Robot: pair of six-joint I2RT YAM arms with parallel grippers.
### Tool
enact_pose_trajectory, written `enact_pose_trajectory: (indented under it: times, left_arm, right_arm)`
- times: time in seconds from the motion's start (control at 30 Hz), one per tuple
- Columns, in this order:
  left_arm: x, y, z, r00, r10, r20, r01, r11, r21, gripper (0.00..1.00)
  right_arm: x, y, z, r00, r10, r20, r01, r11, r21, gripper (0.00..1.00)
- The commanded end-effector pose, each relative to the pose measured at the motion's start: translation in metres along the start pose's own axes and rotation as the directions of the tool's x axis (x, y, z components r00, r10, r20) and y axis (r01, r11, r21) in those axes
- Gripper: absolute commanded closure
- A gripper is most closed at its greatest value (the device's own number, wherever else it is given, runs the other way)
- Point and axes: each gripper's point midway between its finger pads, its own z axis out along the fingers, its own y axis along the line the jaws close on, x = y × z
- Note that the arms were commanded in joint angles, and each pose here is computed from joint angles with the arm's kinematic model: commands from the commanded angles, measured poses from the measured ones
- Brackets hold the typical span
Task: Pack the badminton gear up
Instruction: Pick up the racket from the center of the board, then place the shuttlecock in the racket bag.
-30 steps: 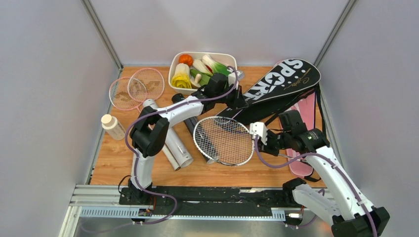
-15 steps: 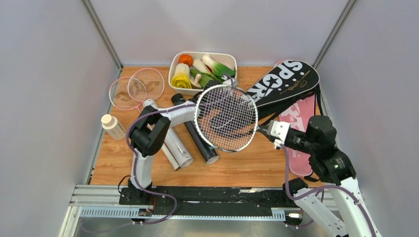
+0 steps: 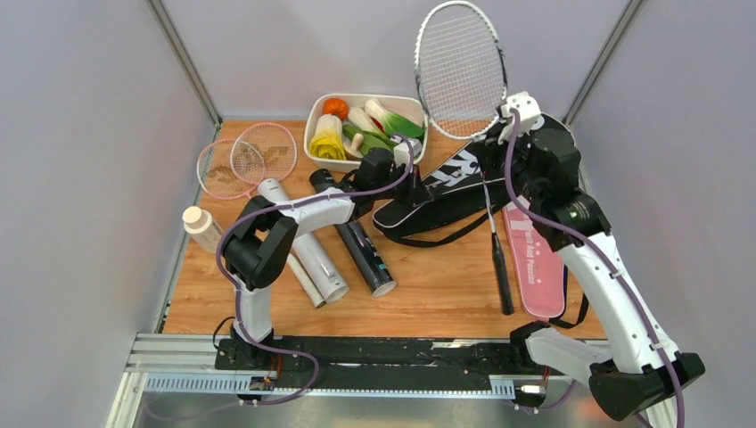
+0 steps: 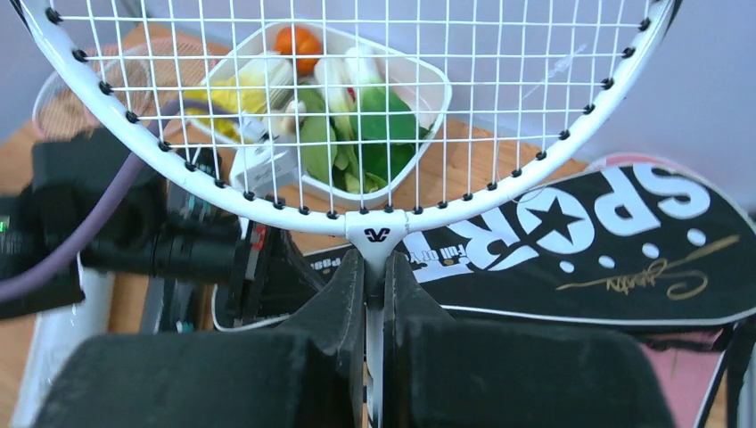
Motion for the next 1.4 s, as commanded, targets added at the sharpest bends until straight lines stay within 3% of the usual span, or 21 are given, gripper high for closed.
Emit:
enact_pose_trajectory:
  times: [0.0, 0.23, 0.33, 0.4, 0.53, 0.67, 0.8, 1.07, 1.37]
  left_arm:
    - [-0.040, -0.021, -0.014, 0.991, 0.034, 0.126, -0.039, 0.999, 0.033, 1.00]
    - [-0.028, -0.015, -0.017, 0.994, 0.026, 0.107, -0.028, 1.000, 0.013, 1.00]
    - [-0.029, -0.014, -0.019, 0.993, 0.030, 0.117, -0.031, 1.000, 0.005, 1.00]
    - [-0.031, -0.016, -0.020, 0.992, 0.035, 0.122, -0.036, 0.999, 0.006, 1.00]
    - [-0.034, -0.023, -0.020, 0.991, 0.043, 0.127, -0.048, 0.998, 0.038, 1.00]
    - [-0.036, -0.022, -0.018, 0.991, 0.041, 0.124, -0.045, 0.999, 0.030, 1.00]
    - [-0.044, -0.023, -0.019, 0.989, 0.034, 0.141, -0.037, 0.999, 0.019, 1.00]
    - [-0.061, -0.034, -0.022, 0.984, 0.025, 0.176, -0.030, 0.999, 0.027, 1.00]
    - [-0.045, -0.042, -0.021, 0.991, 0.024, 0.134, -0.032, 0.998, 0.059, 1.00]
  right_arm:
    - [-0.023, -0.035, -0.010, 0.934, 0.343, 0.102, -0.358, 0.898, 0.257, 1.00]
    - [0.034, -0.039, -0.003, 0.776, 0.630, 0.018, -0.571, 0.690, 0.444, 1.00]
    - [0.066, -0.042, -0.011, 0.667, 0.743, 0.047, -0.633, 0.533, 0.561, 1.00]
    - [0.090, -0.044, -0.024, 0.573, 0.813, 0.100, -0.658, 0.384, 0.648, 1.00]
    - [0.154, -0.031, -0.042, 0.440, 0.897, 0.053, -0.595, 0.247, 0.765, 1.00]
    - [0.215, -0.022, -0.055, 0.379, 0.917, -0.127, -0.442, 0.300, 0.846, 1.00]
    - [0.251, -0.021, -0.070, 0.341, 0.916, -0.212, -0.323, 0.326, 0.889, 1.00]
    - [0.281, -0.020, -0.071, 0.331, 0.912, -0.241, -0.290, 0.341, 0.894, 1.00]
    - [0.297, -0.026, -0.041, 0.338, 0.902, -0.267, -0.283, 0.368, 0.885, 1.00]
